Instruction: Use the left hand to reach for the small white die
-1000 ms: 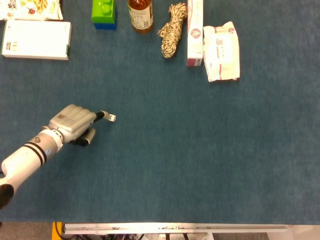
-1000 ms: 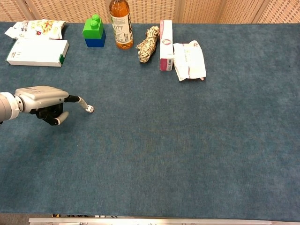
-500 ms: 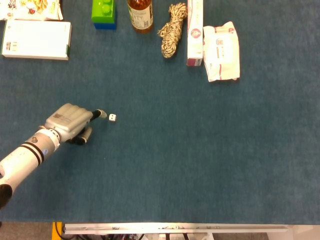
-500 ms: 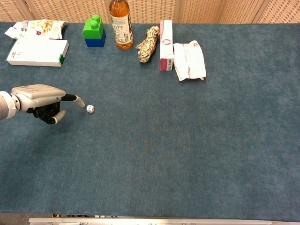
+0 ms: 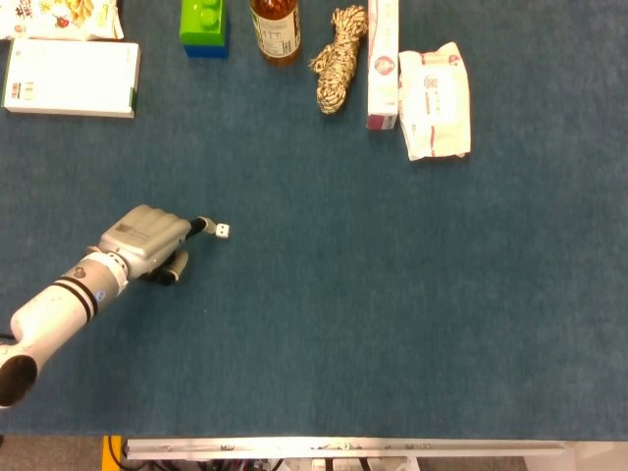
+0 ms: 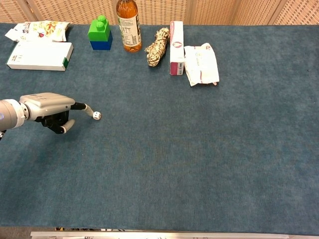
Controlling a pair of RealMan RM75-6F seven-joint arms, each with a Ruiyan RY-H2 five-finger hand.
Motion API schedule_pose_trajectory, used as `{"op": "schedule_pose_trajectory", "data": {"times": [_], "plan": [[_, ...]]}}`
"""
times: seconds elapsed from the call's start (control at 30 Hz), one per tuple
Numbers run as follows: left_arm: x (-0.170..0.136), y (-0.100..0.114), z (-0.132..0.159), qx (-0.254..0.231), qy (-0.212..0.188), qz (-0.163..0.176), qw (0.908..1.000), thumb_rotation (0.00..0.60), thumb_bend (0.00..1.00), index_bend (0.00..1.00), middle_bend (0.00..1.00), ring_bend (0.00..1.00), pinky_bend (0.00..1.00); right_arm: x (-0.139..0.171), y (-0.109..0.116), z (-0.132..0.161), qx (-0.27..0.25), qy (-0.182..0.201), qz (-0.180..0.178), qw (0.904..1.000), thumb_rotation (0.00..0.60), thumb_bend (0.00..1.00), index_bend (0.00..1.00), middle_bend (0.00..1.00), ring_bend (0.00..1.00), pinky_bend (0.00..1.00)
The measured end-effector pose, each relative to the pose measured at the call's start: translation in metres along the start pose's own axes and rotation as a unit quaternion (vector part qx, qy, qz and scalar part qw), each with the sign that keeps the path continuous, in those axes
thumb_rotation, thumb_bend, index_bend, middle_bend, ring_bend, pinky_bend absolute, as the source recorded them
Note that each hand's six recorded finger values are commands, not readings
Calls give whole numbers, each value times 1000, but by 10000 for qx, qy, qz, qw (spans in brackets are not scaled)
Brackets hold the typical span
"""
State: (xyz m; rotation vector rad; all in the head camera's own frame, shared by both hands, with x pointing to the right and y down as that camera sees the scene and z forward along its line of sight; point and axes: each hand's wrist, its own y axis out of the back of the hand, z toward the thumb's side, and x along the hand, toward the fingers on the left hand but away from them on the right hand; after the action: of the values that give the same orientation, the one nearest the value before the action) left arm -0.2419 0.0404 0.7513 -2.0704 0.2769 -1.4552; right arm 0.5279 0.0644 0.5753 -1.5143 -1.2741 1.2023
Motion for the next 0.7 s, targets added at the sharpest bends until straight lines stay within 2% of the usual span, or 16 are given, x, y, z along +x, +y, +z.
{"op": "schedule_pose_trajectory", "data": {"times": [0.7], "plan": [[9,11,37,-240,-408,50,9989,600,669,166,1000,1000,1000,-1,-4,-5,-38,-15,28,10000,600,290,238,341,195,172]]}}
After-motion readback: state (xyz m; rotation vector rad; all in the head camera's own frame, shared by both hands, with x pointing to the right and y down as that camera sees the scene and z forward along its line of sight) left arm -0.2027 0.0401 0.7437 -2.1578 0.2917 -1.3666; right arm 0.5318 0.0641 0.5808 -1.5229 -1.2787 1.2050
